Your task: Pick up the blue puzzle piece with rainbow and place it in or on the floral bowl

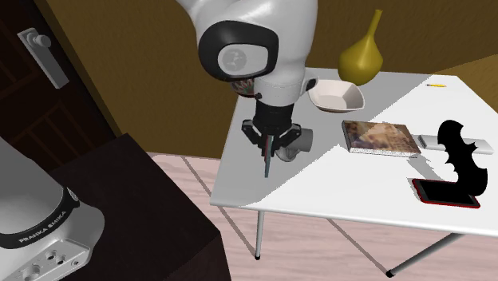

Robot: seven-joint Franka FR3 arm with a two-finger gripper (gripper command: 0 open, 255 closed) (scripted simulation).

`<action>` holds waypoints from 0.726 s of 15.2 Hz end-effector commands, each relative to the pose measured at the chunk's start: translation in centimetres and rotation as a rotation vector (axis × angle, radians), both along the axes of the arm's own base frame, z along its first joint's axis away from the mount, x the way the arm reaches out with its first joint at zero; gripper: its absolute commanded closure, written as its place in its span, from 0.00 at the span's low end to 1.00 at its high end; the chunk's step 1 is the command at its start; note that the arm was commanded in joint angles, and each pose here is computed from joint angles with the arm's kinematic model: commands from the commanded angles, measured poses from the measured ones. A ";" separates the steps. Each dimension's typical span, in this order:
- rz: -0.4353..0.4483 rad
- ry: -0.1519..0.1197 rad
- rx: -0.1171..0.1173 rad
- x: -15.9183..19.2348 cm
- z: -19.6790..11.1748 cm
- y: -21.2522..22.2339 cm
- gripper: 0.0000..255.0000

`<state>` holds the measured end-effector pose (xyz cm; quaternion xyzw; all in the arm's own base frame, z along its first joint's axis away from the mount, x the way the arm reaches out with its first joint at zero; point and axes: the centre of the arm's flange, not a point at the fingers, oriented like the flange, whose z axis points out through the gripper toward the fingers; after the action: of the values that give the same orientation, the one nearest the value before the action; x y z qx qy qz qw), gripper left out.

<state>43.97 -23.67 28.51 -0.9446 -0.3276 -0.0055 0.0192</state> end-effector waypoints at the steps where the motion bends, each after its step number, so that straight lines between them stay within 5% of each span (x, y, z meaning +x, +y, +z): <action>1: 0.000 0.001 0.000 0.0 1.0 0.0 1.00; 11: 0.000 0.001 0.000 0.0 5.7 0.0 1.00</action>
<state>43.94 -23.70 33.92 -0.9446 -0.3276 -0.0055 0.0191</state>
